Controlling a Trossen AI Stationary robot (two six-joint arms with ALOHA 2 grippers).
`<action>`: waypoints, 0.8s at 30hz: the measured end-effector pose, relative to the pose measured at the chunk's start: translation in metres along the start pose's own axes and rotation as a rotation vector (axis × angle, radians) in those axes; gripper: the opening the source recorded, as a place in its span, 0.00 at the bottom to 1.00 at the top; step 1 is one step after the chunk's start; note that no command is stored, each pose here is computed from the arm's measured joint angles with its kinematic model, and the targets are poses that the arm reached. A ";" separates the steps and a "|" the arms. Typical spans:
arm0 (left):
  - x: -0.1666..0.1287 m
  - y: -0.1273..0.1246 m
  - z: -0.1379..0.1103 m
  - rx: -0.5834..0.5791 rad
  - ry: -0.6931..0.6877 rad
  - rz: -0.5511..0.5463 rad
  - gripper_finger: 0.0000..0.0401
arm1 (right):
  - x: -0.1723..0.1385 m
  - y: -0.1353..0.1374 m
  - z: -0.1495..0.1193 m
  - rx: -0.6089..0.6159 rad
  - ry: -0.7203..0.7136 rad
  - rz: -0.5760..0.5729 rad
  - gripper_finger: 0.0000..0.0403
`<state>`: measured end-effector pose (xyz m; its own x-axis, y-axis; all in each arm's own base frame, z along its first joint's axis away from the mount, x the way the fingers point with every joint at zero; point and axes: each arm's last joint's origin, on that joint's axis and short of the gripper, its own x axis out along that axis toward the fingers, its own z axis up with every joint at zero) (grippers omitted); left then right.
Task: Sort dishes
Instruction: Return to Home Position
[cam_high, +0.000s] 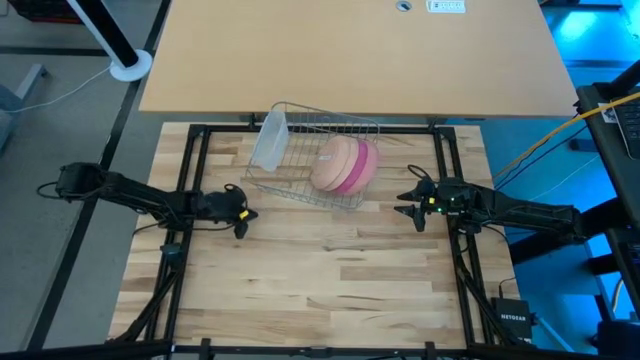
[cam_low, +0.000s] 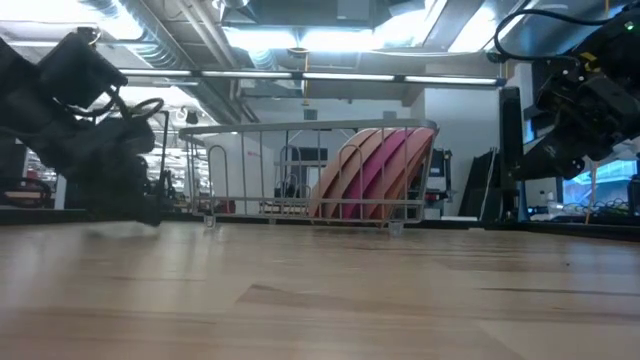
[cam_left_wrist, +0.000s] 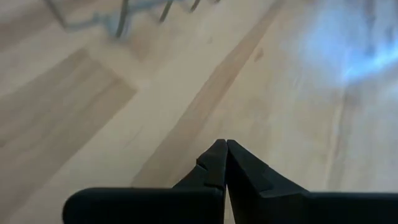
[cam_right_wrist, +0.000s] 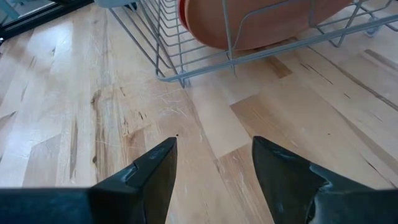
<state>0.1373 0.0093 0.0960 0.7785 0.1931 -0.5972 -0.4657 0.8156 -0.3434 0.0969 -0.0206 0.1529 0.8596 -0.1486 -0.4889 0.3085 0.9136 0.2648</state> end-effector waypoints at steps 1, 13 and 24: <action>0.000 0.001 -0.002 0.003 0.017 0.011 0.00 | 0.000 0.000 0.000 0.000 0.000 0.000 0.53; 0.000 0.004 -0.006 0.012 0.060 0.038 0.00 | 0.000 0.000 0.000 0.000 0.000 0.000 0.53; 0.000 0.004 -0.006 0.013 0.063 0.040 0.00 | 0.000 0.000 0.000 0.000 0.000 0.000 0.53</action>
<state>0.1327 0.0092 0.0904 0.7313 0.1916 -0.6546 -0.4903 0.8148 -0.3093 0.0969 -0.0206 0.1529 0.8596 -0.1486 -0.4889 0.3085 0.9136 0.2648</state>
